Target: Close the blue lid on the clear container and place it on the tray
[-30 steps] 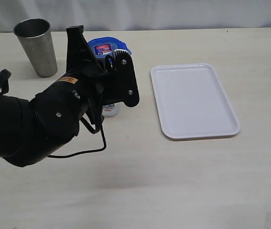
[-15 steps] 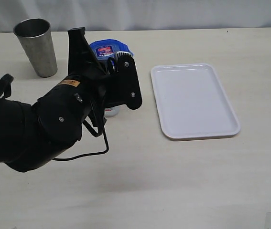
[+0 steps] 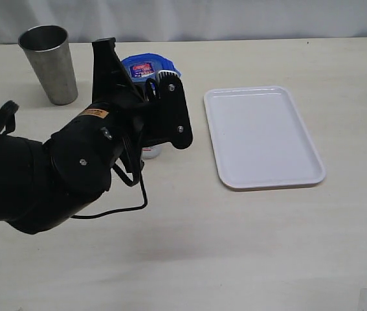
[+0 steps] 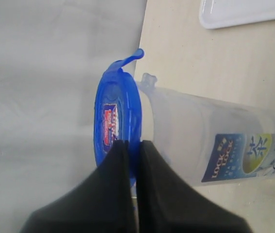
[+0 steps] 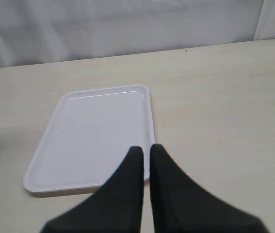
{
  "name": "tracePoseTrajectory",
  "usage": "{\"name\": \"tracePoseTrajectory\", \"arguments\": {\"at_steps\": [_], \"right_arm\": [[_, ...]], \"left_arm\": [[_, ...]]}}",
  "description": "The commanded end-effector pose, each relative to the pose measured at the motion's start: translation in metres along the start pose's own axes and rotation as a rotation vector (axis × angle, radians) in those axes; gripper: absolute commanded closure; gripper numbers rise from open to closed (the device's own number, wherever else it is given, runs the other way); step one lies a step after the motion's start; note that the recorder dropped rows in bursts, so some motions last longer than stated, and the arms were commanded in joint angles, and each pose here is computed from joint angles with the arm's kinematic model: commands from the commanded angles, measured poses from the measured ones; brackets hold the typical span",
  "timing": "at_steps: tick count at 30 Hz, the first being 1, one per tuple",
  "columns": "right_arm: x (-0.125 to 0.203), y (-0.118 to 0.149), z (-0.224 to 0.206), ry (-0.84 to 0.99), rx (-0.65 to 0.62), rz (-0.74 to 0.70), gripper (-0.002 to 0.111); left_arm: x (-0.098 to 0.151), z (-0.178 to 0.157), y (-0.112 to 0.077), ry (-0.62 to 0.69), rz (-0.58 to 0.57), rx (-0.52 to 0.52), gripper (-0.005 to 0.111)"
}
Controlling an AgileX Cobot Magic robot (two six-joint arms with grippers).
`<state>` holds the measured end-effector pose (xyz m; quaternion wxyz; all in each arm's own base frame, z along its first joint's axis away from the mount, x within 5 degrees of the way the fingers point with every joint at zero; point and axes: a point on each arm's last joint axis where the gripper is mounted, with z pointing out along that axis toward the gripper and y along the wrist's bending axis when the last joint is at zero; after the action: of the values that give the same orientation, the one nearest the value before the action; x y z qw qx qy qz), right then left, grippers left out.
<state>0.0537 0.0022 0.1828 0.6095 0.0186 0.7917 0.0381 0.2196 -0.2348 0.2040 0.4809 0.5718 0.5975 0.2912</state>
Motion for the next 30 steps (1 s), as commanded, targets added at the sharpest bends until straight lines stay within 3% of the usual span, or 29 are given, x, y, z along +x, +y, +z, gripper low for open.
{"name": "tracePoseTrajectory", "arguments": {"at_steps": [1,30], "right_arm": [[0.0005,0.0001,-0.0001,-0.003,-0.001,0.006,0.104],[0.0005,0.0001,-0.0001,-0.003,-0.001,0.006,0.104]], "left_arm": [[0.0007,-0.002,0.0009,0.011,0.021,-0.01,0.107],[0.0009,-0.002,-0.0005,0.013,0.011,0.005,0.107]]}}
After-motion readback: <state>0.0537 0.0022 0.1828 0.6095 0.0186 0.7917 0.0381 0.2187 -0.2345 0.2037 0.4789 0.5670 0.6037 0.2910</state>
